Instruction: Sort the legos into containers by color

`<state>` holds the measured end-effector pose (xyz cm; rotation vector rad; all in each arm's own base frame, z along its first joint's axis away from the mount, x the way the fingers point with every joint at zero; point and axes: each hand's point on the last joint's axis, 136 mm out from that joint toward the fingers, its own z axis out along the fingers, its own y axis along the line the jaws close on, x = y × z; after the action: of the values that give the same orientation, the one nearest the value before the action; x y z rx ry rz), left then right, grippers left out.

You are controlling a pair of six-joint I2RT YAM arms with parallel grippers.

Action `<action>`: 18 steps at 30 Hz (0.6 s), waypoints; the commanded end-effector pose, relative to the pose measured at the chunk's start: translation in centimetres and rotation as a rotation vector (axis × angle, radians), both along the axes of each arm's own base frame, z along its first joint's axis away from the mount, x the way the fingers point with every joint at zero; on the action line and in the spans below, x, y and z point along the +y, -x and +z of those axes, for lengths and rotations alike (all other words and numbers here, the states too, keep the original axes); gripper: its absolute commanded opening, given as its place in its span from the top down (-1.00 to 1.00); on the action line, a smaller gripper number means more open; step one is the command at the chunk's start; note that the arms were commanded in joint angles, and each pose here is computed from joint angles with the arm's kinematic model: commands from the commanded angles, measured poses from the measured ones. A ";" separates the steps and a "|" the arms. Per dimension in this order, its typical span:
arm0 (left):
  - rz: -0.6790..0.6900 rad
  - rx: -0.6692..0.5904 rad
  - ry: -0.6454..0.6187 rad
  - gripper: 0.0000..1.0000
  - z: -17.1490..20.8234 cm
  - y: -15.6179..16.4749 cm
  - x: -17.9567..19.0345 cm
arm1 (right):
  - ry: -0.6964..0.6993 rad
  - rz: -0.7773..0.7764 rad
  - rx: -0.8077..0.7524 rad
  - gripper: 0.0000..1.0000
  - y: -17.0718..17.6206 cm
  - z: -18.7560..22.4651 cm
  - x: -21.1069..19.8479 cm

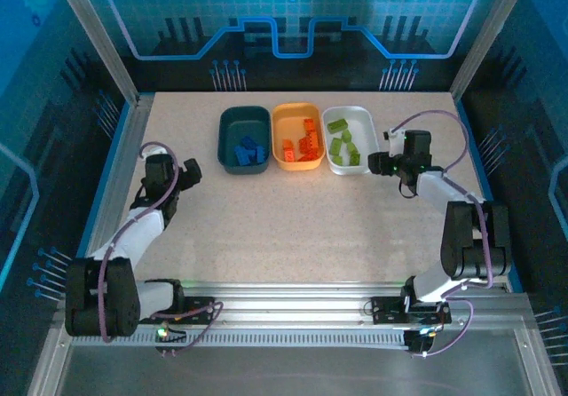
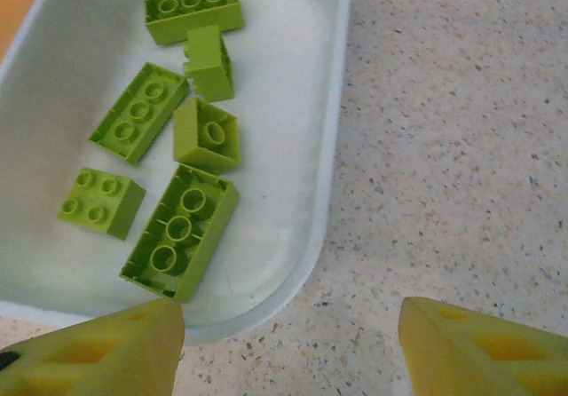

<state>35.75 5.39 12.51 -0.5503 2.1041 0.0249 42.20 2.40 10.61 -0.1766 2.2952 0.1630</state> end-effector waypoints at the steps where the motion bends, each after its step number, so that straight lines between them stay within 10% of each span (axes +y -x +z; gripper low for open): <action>1: -0.044 -0.081 -0.032 -0.98 0.9 -1.8 -0.3 | 0.019 0.049 -0.048 -0.29 -1.0 1.8 0.5; 18: -0.319 -0.315 -0.144 -0.98 -2.3 -2.7 -4.8 | 0.012 0.099 -0.130 -0.29 2.0 0.5 1.4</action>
<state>37.88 2.46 8.50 -0.2603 1.9852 -0.0467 40.18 3.11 9.62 -0.2568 2.2401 0.1724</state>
